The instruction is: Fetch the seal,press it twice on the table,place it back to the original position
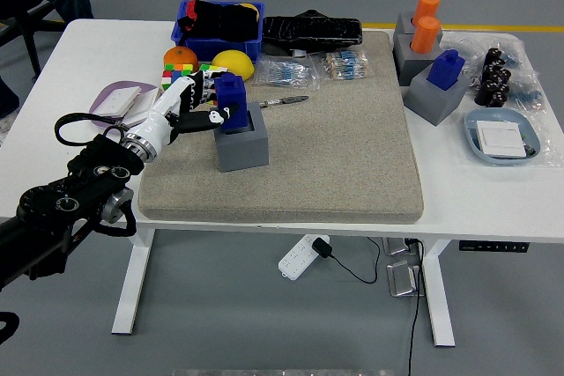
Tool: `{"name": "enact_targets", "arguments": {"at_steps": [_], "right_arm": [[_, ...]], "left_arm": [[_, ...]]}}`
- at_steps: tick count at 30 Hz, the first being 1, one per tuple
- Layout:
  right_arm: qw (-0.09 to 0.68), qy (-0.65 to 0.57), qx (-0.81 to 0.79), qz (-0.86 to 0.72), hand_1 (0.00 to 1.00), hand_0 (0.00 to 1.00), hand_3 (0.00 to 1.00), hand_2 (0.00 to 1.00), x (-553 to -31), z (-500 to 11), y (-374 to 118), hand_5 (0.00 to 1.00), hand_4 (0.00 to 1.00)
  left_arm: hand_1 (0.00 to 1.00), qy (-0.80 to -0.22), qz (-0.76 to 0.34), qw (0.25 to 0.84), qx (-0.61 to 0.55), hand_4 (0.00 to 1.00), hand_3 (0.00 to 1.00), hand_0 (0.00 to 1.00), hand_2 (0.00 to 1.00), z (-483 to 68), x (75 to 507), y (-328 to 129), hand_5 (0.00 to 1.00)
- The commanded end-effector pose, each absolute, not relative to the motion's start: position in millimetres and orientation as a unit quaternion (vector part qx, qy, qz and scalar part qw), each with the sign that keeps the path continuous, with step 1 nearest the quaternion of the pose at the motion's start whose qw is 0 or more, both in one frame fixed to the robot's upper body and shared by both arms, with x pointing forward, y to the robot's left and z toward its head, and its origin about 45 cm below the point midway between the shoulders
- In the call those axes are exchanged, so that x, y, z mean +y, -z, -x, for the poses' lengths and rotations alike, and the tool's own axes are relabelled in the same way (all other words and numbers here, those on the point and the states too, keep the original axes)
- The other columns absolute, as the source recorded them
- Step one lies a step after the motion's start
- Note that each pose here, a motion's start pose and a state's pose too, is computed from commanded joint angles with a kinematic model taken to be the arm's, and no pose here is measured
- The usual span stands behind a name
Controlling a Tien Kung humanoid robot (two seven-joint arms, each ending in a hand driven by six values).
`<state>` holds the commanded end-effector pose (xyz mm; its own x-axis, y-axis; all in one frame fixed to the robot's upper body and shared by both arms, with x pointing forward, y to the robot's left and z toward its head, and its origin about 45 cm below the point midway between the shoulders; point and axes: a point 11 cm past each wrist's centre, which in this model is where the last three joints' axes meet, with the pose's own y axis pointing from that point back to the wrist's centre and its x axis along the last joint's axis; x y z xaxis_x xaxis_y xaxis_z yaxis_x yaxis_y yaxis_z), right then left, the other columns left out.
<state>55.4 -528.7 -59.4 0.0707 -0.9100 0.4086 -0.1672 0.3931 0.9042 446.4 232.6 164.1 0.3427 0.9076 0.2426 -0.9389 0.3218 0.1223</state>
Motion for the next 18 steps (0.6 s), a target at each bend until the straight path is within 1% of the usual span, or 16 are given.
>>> {"name": "enact_targets", "arguments": {"at_steps": [18], "right_arm": [[0.579, 0.322, -0.600, -0.449, 0.673, 0.771, 0.616, 0.651, -527.4, -54.4, 60.3, 0.490, 0.790]], "left_arm": [[0.444, -0.574, -0.113, 0.809, -0.058, 0.516, 0.764, 0.799, 0.397, -450.8, 221.0, -163.2, 0.002]]}}
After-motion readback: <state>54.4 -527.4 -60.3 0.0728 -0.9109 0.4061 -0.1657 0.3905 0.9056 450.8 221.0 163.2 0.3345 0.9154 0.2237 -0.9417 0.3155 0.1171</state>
